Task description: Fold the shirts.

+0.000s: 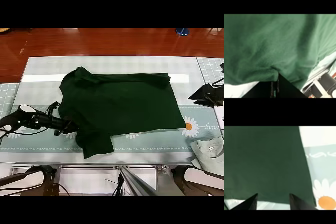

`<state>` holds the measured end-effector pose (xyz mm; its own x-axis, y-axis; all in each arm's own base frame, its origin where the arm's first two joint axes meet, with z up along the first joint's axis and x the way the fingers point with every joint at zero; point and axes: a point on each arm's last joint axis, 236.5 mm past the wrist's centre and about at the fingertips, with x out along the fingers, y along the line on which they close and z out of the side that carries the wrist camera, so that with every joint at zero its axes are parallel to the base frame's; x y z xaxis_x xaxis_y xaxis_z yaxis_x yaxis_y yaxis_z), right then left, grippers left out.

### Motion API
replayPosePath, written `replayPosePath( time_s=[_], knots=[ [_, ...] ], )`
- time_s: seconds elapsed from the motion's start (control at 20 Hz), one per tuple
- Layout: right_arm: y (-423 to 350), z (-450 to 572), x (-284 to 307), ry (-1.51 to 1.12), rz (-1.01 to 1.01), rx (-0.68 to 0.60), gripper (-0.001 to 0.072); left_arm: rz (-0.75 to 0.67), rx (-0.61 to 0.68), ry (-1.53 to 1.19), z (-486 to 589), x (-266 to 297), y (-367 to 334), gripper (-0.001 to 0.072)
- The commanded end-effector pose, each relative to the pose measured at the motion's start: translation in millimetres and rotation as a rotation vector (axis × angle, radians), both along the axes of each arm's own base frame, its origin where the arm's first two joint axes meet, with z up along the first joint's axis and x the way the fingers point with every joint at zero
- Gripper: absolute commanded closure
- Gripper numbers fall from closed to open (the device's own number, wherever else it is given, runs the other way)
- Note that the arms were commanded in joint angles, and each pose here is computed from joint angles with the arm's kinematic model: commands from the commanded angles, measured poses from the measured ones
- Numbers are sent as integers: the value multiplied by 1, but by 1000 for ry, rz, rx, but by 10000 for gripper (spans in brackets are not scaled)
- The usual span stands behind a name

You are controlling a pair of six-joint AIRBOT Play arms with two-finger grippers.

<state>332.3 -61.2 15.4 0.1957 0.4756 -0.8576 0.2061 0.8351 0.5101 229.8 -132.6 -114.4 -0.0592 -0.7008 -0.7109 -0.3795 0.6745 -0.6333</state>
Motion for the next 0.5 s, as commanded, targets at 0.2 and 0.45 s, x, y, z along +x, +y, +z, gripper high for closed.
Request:
replayPosePath(
  time_s=[0.2,0.45],
  knots=[
    [-47,-41,-53,161,-140,-30,213,-36,-30,-68,13,3,-2,683],
    [-42,-79,-85,211,-188,38,213,-51,-24,-125,22,8,-1,683]
  ],
)
